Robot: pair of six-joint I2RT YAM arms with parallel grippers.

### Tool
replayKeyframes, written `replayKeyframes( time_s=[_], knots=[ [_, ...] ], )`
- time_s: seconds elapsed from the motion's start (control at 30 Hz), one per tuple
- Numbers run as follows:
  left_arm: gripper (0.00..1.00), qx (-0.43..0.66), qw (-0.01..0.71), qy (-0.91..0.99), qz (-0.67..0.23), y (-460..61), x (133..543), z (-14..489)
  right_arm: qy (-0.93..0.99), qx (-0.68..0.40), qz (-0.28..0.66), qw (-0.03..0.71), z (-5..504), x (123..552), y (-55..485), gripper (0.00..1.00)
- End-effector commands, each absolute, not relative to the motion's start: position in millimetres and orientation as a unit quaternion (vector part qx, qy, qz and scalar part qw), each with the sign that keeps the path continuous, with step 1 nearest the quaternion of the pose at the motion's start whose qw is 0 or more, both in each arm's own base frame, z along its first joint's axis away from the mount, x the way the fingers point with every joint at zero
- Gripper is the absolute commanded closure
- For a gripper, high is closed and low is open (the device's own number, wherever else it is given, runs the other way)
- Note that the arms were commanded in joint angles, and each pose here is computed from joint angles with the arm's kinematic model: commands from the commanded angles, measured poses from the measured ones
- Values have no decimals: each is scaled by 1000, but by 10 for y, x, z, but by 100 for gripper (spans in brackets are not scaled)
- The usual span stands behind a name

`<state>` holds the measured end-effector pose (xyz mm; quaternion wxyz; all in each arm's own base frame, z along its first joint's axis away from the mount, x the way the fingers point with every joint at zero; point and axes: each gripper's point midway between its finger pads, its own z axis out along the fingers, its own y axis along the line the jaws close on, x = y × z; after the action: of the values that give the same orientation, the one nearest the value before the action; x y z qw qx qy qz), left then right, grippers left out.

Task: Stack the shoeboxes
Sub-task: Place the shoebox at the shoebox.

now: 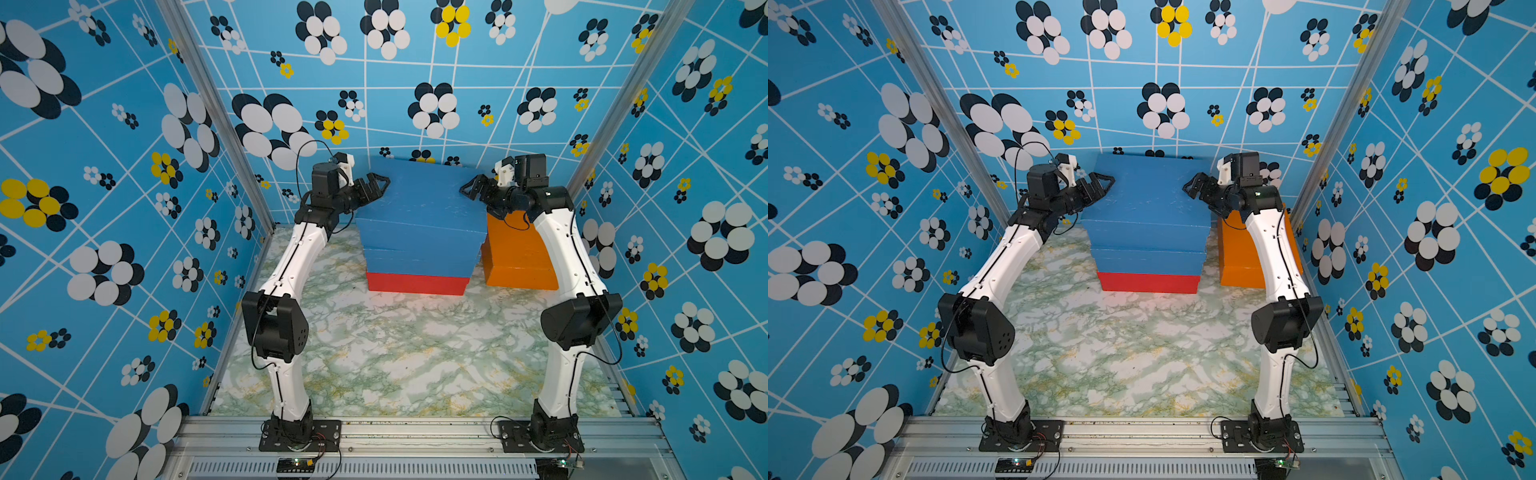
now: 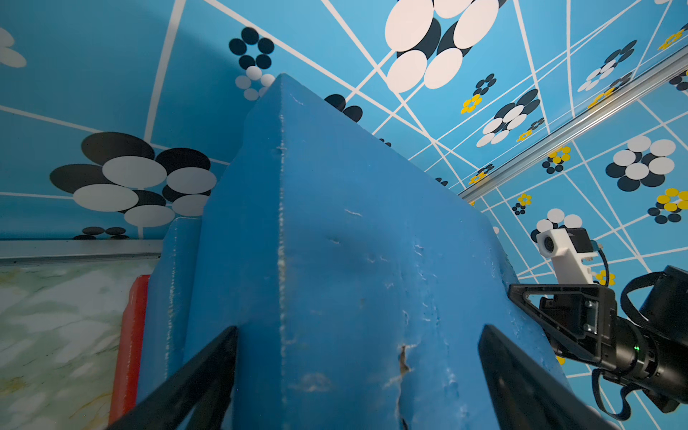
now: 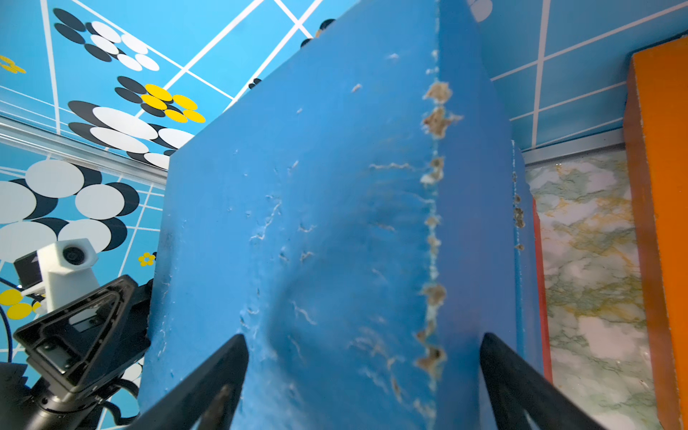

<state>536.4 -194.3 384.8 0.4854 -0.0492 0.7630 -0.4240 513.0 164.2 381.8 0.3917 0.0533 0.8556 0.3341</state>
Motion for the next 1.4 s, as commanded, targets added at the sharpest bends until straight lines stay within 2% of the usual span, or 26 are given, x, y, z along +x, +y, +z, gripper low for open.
replayKeyframes(
  time_s=[0.0, 0.73, 1.37],
  knots=[
    [1, 19, 408, 790, -458, -2367, 5205, 3463, 853, 24, 379, 358, 3715, 5097, 1936, 1],
    [0, 8, 383, 821, -424, -2251, 5375, 3047, 864, 64, 353, 352, 3495, 5267, 1718, 1],
    [1, -7, 376, 830, -413, -2092, 5445, 2919, 879, 87, 316, 346, 3290, 5349, 1538, 1]
  ],
)
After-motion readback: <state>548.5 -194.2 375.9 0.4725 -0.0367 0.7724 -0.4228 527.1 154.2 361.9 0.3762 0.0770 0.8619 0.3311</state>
